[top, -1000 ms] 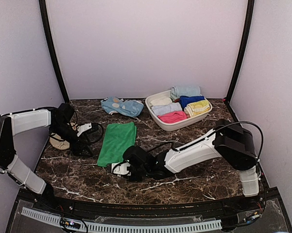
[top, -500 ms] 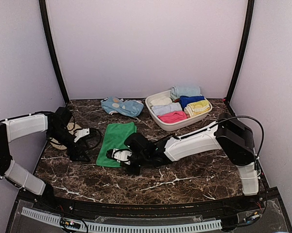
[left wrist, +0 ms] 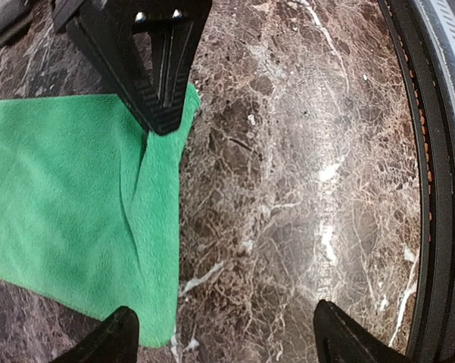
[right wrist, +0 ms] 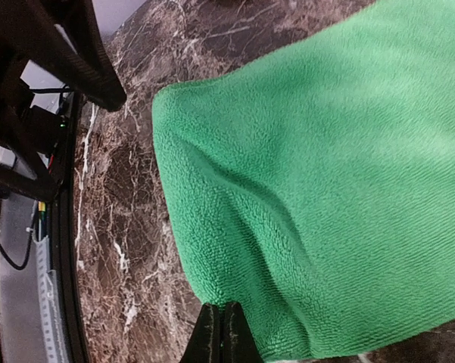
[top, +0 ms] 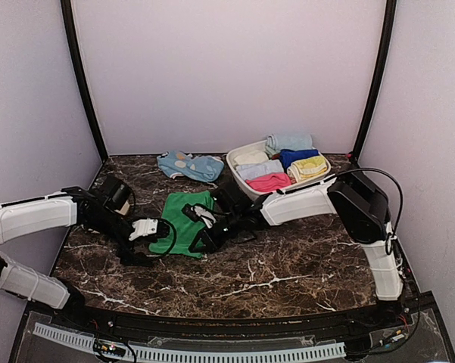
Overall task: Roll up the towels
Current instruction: Roll the towel at the center of the board.
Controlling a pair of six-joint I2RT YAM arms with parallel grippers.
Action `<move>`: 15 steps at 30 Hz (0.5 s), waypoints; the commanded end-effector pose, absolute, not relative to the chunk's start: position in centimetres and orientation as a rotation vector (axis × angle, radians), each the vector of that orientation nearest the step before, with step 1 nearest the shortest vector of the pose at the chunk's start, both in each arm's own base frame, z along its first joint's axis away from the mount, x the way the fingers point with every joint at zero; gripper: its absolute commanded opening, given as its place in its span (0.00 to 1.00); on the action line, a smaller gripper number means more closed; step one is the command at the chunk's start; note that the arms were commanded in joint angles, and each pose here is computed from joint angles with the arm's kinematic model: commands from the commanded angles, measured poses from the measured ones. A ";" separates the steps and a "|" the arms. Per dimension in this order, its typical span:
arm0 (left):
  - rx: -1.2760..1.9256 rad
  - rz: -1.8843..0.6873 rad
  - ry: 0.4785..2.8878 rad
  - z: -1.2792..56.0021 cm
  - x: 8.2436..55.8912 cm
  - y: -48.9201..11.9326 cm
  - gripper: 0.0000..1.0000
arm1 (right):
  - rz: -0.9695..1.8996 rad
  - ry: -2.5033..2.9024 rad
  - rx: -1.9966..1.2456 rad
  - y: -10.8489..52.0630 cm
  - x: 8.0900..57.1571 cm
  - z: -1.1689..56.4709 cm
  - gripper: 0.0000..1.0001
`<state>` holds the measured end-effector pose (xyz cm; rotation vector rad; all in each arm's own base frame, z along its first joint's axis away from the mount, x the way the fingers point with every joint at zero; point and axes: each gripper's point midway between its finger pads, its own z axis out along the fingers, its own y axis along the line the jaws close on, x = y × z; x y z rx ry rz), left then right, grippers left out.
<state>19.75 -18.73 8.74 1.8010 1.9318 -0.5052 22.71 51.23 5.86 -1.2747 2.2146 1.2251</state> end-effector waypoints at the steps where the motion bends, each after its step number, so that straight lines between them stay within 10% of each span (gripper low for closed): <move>1: 1.862 -0.457 1.898 7.7 19.8 -20.1 0.81 | 1.421 2.340 -1.235 51.8 20.9 5.2 0.00; 15: 1.919 -0.319 1.872 4.9 21.9 -21.1 0.64 | 1.581 2.397 -1.134 51.7 21.2 6.6 0.00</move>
